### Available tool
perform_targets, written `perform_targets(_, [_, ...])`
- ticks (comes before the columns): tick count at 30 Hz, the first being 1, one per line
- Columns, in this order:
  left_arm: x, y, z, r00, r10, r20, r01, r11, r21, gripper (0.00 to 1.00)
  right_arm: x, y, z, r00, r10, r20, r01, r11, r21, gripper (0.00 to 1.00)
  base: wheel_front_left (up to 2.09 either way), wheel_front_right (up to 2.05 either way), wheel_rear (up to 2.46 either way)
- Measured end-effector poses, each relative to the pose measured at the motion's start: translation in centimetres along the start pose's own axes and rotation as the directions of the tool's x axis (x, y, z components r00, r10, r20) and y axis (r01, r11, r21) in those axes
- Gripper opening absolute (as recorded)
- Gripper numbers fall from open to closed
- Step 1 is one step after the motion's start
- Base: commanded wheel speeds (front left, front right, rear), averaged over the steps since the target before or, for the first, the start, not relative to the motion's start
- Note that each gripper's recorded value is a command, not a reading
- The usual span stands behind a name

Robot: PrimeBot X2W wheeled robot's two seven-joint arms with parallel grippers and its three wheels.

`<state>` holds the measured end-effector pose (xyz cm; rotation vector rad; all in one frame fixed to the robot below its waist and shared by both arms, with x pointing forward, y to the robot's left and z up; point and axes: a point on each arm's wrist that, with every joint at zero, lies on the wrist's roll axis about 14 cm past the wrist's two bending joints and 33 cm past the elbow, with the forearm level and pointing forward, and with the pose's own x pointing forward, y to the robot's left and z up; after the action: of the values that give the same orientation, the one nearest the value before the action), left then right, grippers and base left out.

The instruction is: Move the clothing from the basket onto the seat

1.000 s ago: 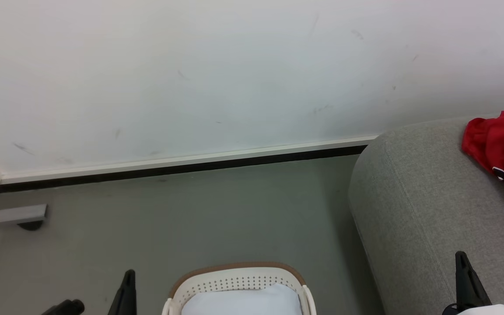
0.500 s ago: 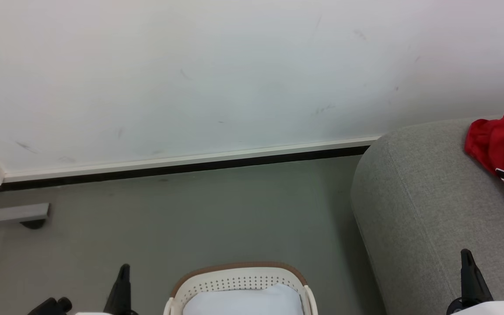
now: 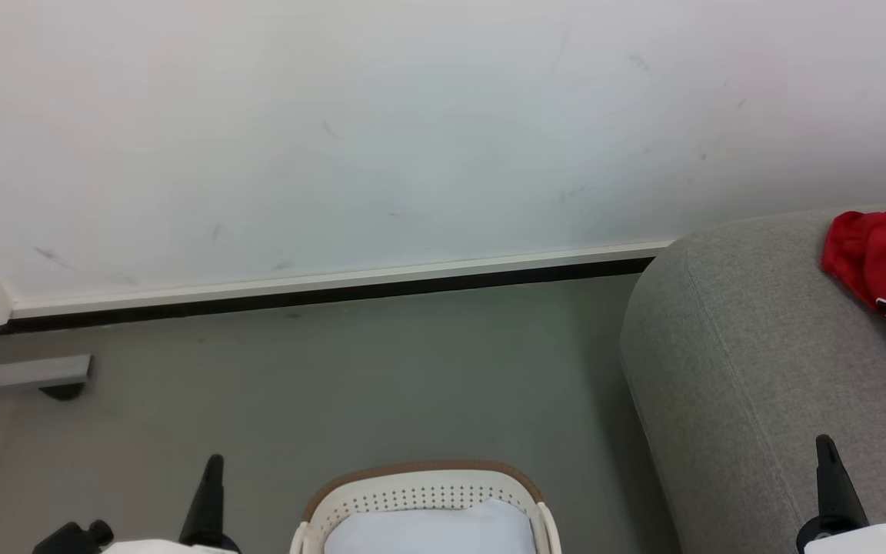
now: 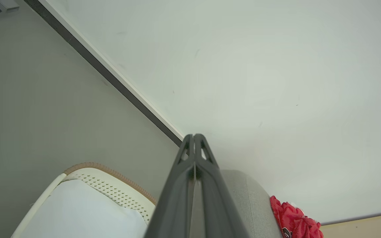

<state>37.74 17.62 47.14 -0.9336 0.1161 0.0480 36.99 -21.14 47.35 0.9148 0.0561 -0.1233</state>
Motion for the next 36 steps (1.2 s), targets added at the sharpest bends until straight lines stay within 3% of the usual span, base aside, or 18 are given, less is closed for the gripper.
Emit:
perform_targets(19, [0.3, -0.3, 1.1, 1.0, -0.015, 0.013, 0.017, 0.979, -0.204, 0.0, 0.4, 0.8, 0.2, 1.0, 0.021, -0.008, -0.019, 0.978, 0.208, 0.0, 0.0, 0.0, 0.0])
perform_targets(36, [0.5, -0.6, 1.9, 0.999, -0.033, 0.026, 0.04, 0.932, -0.359, 0.0, 0.8, 1.6, 0.4, 0.999, 0.052, -0.012, -0.044, 0.929, 0.367, 0.0, 0.0, 0.0, 0.0])
